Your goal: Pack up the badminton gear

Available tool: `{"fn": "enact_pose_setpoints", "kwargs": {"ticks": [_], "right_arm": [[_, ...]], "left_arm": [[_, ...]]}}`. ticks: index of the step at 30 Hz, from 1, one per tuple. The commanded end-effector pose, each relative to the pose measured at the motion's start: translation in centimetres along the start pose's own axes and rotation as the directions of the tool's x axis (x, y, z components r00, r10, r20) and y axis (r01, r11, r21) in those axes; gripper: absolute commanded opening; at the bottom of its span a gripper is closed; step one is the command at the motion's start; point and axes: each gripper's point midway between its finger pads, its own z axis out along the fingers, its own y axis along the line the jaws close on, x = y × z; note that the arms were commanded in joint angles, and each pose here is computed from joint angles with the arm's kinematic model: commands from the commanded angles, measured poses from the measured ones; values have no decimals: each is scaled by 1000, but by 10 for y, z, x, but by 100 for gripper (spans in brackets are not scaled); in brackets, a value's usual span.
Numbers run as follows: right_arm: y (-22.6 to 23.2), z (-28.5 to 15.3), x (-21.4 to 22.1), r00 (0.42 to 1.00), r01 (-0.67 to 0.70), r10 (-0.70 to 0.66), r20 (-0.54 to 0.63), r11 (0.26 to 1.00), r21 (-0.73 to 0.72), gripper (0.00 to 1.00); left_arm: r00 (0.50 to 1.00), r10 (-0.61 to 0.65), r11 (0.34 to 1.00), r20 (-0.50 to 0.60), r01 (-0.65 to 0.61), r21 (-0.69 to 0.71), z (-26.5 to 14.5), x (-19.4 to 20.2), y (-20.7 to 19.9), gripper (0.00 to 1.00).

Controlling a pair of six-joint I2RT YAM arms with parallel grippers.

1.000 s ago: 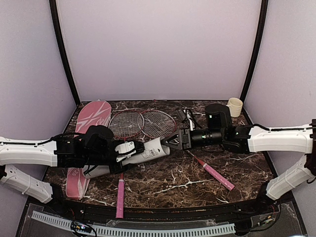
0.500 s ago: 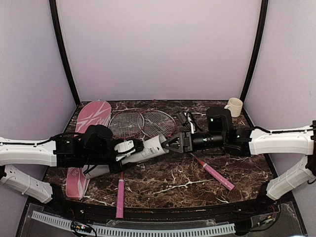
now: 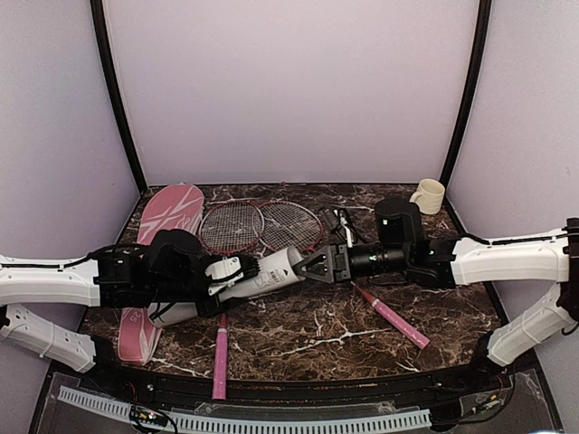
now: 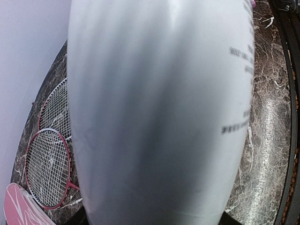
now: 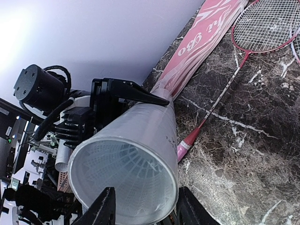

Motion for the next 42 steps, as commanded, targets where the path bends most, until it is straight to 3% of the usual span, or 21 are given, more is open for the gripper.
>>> {"fn": "enact_pose_setpoints", "kwargs": {"ticks": [1, 10, 18, 22, 31, 34, 37, 42], "right_arm": [[-13, 17, 40, 992, -52, 53, -112, 999, 9, 43], [-15, -1, 14, 1000, -5, 4, 2, 996, 93, 43], [-23, -54, -32, 980, 12, -53, 190, 976, 215, 64], [-33, -81, -51, 959, -16, -68, 276, 957, 290, 69], [-106, -147, -57, 914, -217, -35, 404, 801, 558, 73], [-101, -145, -55, 907, -185, -52, 417, 842, 506, 75], [-74, -133, -53, 911, -64, -98, 400, 926, 372, 80], [-34, -124, -43, 884, 83, -171, 435, 973, 213, 87]], "left_arm": [[934, -35, 999, 355, 46, -23, -32, -89, 18, 62], [942, -19, 999, 336, 32, -32, -29, -85, 18, 62], [972, -18, 995, 233, 39, -87, -12, -73, 28, 62], [978, -43, 992, 204, 66, -107, -6, -70, 34, 62], [974, -169, 976, 148, 187, -115, 2, -88, 57, 62], [959, -245, 959, 143, 262, -111, 7, -107, 68, 62], [931, -331, 934, 155, 346, -89, 17, -123, 73, 62], [837, -479, 861, 265, 507, -47, 27, -153, 85, 62]]}}
